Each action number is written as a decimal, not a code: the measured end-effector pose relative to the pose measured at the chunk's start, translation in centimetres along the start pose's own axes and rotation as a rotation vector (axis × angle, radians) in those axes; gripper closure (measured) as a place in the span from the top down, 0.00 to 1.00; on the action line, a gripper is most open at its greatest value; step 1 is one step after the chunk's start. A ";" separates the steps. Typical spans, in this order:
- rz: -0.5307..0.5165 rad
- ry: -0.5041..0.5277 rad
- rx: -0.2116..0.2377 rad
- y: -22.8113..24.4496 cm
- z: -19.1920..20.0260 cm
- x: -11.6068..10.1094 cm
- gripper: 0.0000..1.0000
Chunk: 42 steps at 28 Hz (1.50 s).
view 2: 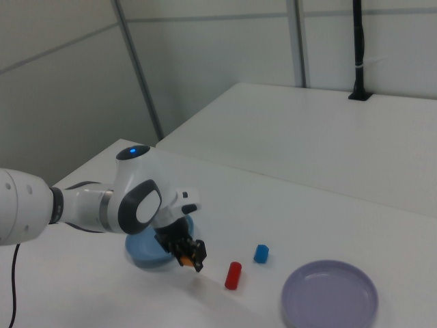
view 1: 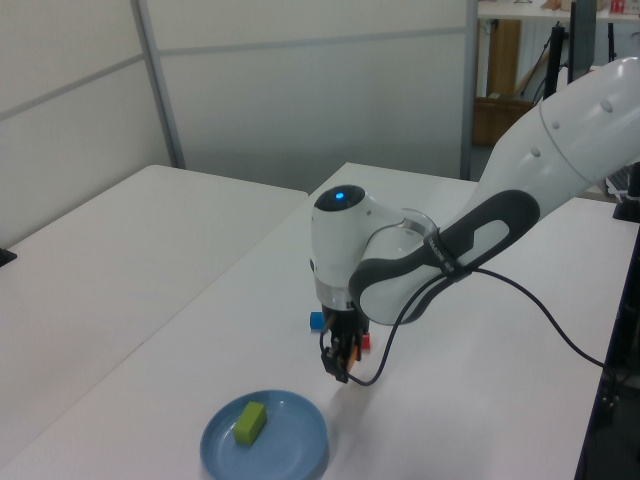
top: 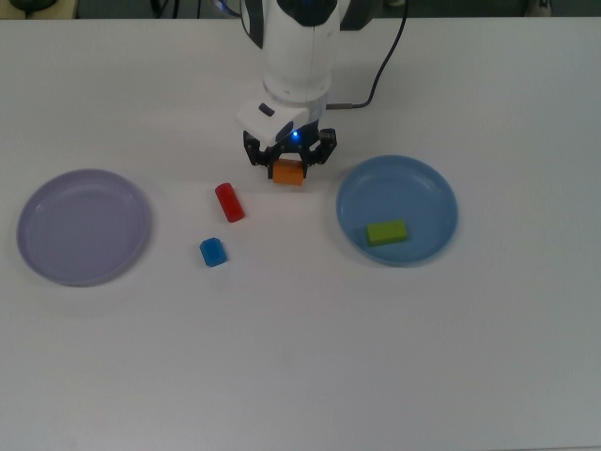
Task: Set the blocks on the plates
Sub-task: 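Place the orange block on the blue plate beside the green block, then lower the gripper onto the red block and grasp it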
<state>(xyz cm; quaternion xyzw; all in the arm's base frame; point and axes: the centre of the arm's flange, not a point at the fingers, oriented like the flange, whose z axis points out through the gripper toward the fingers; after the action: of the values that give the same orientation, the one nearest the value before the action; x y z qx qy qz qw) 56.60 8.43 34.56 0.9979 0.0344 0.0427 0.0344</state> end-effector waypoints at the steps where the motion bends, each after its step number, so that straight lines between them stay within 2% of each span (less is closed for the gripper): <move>1: -0.002 0.013 0.001 -0.1 -0.6 0.3 0.53; 9: -0.103 0.056 0.036 -7.4 -3.2 0.8 0.53; 14: -0.107 0.042 0.059 -11.6 -2.2 0.8 0.53; 21: -0.122 0.016 0.075 -13.7 0.0 1.6 0.53; 23: -0.125 0.010 0.073 -13.7 0.5 1.8 0.57; 24: -0.133 0.008 0.066 -13.7 0.8 1.8 0.63; 28: -0.158 0.011 0.041 -13.7 1.3 2.0 0.77; 29: -0.158 0.015 0.037 -13.6 1.2 2.2 0.85; 33: -0.140 0.037 0.031 -12.4 0.4 3.1 0.99; 37: -0.099 0.059 0.004 -9.0 -0.7 4.6 1.00; 42: -0.099 0.041 -0.041 -2.7 -1.1 5.6 1.00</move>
<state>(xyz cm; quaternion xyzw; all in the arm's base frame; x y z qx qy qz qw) 61.85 11.61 35.95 0.9930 0.0833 0.0623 0.0562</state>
